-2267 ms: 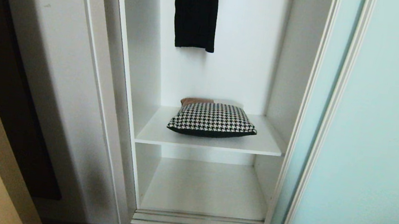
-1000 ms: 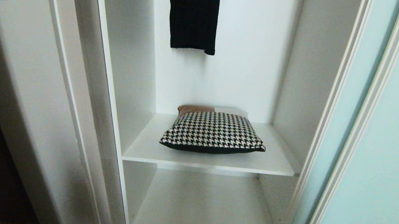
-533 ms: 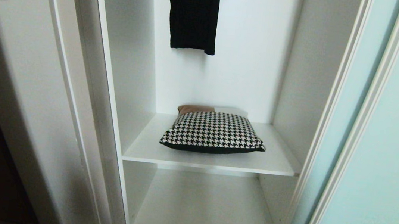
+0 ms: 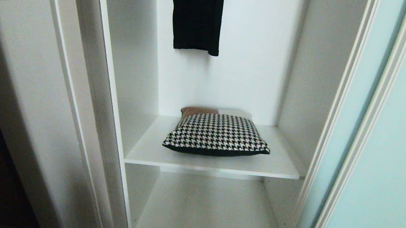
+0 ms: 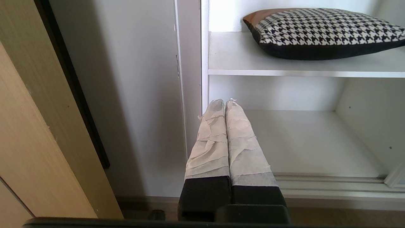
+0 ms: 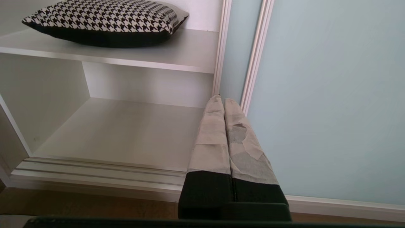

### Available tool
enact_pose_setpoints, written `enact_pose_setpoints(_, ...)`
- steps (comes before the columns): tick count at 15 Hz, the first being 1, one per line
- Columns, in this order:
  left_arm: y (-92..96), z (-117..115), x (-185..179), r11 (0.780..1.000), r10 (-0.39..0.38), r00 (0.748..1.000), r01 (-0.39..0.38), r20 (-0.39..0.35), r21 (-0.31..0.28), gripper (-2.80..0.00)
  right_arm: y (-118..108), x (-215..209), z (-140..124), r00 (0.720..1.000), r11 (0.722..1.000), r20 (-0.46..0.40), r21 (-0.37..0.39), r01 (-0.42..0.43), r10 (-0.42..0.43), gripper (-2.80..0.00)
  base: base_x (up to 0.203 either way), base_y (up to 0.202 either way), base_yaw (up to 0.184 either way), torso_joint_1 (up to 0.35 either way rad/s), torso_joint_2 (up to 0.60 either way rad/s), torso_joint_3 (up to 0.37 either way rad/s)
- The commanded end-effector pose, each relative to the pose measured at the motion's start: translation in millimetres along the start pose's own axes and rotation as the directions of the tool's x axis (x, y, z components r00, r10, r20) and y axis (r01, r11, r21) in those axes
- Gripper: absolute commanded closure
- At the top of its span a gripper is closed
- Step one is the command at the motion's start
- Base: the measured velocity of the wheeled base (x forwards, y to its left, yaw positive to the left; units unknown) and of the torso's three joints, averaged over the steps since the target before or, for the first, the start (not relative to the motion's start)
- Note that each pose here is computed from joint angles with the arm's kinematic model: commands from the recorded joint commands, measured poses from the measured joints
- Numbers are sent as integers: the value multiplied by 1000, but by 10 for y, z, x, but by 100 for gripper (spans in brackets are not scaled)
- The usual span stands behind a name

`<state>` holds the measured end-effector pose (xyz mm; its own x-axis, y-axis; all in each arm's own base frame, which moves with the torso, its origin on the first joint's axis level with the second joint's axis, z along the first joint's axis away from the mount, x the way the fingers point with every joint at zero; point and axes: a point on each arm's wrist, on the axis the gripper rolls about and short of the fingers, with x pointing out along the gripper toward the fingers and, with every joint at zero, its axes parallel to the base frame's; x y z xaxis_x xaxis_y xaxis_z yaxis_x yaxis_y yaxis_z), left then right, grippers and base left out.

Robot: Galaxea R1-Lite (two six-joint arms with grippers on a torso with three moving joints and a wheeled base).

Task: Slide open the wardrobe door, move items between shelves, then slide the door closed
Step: Place the pillow on the lower shelf

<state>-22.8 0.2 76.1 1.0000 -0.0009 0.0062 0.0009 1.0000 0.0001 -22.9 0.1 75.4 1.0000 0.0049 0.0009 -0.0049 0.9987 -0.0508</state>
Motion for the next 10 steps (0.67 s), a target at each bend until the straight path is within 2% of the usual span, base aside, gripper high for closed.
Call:
enact_pose_setpoints(1,0,0,0,1000,1,1000,-1,0,1,0,0,0,3,1000,1000,1,0,-2,2,0,0,0,0,0,0,0)
enact_pose_setpoints(8,0,0,0,1000,0,1000,0,0,1,0,-1,-5,2,1000,1000,-4,6,2,-2,0,0,0,0,0,0,0)
enact_pose_setpoints(10,0,0,0,1000,0,1000,0,0,0,0,-7,-36,96,1000,1000,18,1,11,-11,0,0,0,0,0,0,0)
